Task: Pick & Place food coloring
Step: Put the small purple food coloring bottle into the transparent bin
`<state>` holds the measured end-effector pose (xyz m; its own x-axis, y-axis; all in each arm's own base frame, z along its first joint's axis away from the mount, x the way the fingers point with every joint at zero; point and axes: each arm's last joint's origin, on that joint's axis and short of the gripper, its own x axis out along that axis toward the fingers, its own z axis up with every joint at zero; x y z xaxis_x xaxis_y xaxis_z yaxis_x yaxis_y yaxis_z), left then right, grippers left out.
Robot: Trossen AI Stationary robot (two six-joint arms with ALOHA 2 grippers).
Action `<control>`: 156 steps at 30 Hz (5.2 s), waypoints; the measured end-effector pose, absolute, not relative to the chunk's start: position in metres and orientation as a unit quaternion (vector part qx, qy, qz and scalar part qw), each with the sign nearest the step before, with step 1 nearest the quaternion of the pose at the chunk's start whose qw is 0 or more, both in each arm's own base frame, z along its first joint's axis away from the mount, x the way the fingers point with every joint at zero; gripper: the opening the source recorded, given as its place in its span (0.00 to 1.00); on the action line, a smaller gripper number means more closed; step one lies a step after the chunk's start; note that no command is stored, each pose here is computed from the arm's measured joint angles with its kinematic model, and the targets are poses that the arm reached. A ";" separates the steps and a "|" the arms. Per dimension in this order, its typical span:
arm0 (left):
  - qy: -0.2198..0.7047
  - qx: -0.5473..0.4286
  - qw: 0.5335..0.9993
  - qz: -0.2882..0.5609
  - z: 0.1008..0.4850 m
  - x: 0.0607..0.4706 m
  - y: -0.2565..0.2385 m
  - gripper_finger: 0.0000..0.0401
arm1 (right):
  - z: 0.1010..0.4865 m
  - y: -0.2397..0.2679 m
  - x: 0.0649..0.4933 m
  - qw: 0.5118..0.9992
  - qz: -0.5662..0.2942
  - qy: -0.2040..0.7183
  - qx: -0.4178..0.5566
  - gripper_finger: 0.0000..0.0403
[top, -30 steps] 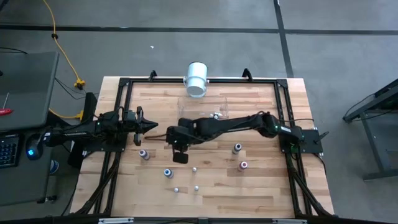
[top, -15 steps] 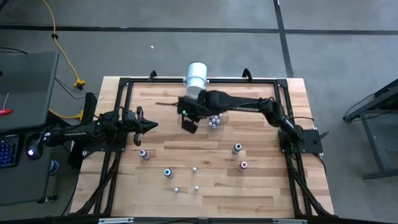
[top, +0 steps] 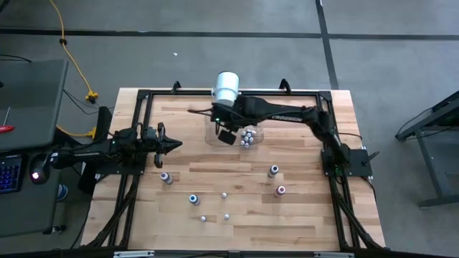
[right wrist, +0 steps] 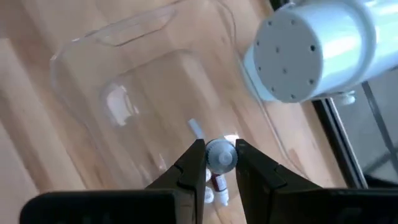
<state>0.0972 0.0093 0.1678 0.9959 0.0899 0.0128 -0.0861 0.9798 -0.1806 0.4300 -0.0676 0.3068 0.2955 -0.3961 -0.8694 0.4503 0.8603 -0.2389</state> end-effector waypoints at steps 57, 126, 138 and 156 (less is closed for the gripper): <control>-0.009 -0.068 0.997 0.044 0.168 0.097 0.009 0.00 | 0.186 -0.124 0.390 0.747 -0.414 0.413 0.316 0.15; -0.009 -0.068 0.997 0.044 0.168 0.097 0.009 0.00 | 0.188 -0.112 0.404 0.750 -0.377 0.480 0.253 0.15; -0.009 -0.068 0.997 0.044 0.168 0.097 0.009 0.00 | 0.187 -0.128 0.395 0.722 -0.416 0.481 0.270 0.15; -0.009 -0.068 0.997 0.044 0.168 0.097 0.009 0.00 | 0.169 -0.127 0.389 0.705 -0.422 0.475 0.317 0.16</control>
